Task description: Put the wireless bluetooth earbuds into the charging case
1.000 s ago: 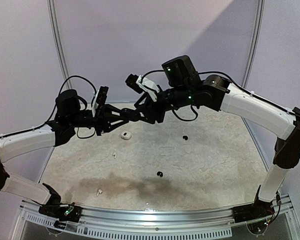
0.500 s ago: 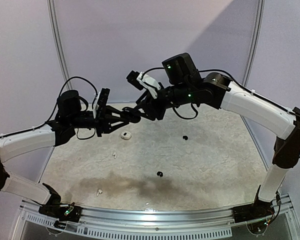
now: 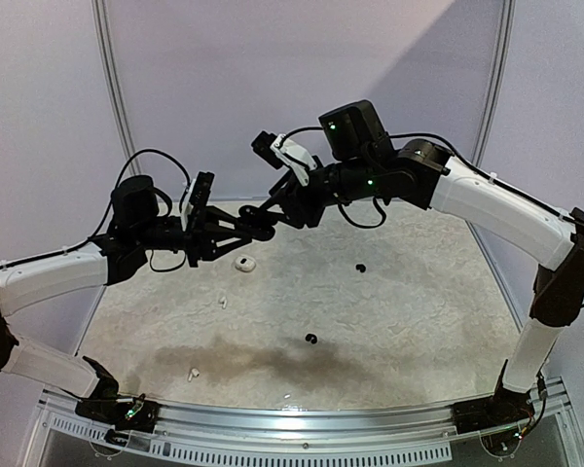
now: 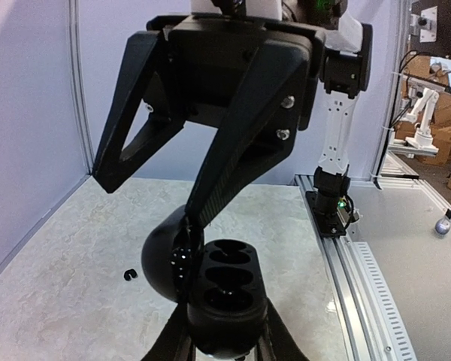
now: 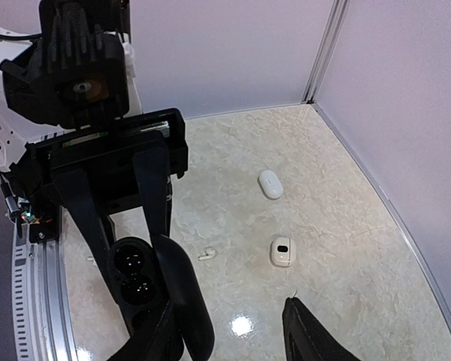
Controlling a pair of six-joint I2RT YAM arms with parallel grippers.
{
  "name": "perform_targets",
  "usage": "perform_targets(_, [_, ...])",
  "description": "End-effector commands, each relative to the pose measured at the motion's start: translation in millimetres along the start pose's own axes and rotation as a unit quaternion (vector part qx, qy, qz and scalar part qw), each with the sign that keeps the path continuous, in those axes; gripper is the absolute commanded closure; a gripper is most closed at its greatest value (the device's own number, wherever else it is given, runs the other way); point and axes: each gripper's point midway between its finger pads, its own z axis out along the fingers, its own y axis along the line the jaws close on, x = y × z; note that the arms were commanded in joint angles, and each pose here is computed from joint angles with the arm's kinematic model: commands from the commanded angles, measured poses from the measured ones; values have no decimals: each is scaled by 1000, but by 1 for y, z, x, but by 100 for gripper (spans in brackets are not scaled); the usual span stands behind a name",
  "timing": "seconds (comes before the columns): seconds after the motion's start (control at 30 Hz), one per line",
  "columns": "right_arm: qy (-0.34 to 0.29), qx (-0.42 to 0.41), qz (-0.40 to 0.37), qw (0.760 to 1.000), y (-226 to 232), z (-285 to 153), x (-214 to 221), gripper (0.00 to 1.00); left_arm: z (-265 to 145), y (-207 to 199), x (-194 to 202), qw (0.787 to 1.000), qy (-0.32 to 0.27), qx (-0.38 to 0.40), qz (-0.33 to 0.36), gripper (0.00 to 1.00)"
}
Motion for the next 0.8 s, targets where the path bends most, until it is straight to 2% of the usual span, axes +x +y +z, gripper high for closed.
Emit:
perform_targets(0.0, [-3, -7, 12, 1000, -5, 3, -2, 50, 3, 2, -1, 1000, -12, -10, -25, 100])
perform_targets(0.27, [-69, -42, 42, 996, 0, -17, -38, 44, 2, 16, 13, 998, -9, -37, -45, 100])
perform_targets(0.53, [-82, -38, 68, 994, -9, -32, -45, 37, -1, 12, 20, 998, -24, -40, -34, 100])
perform_targets(0.67, [-34, 21, 147, 988, -39, -33, -13, 36, -1, 2, 27, 998, -43, -38, -12, 100])
perform_targets(0.77, [48, 84, 217, 971, -60, -31, 41, 35, -1, -6, 29, 998, -56, -35, 14, 100])
